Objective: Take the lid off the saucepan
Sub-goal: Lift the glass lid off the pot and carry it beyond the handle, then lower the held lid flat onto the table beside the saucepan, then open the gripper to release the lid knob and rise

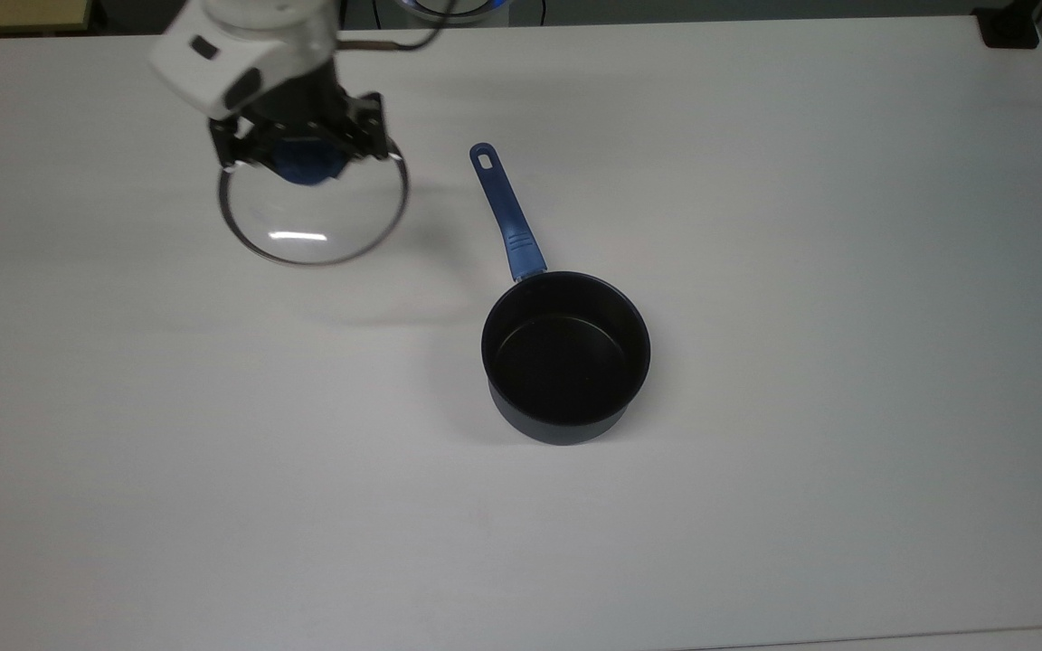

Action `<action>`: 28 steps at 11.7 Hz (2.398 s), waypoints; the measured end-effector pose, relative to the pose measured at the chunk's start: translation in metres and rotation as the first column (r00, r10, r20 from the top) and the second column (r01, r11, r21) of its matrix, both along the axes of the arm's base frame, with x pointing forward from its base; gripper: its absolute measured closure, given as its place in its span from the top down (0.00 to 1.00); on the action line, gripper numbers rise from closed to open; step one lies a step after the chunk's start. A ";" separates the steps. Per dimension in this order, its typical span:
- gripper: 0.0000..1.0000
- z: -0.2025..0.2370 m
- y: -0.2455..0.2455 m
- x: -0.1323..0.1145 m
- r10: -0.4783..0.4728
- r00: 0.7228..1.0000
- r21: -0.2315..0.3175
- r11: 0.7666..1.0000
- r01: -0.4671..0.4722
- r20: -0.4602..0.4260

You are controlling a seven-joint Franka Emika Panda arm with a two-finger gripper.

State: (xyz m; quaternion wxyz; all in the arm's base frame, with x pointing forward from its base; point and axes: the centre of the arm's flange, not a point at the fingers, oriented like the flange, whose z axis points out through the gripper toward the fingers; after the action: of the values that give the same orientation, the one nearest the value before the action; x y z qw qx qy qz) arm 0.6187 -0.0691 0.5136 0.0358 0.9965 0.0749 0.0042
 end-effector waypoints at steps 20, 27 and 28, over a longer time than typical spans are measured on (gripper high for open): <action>0.53 -0.188 -0.045 -0.054 0.169 0.984 -0.007 0.985 -0.170 -0.063; 1.00 -0.082 -0.053 -0.041 0.020 0.998 -0.019 1.000 -0.021 -0.055; 1.00 -0.035 -0.047 -0.039 -0.046 0.998 -0.009 0.999 0.046 -0.039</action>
State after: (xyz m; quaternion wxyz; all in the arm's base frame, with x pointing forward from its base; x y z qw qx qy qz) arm 0.5796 -0.1158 0.4791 0.0386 0.9977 0.0526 -0.0167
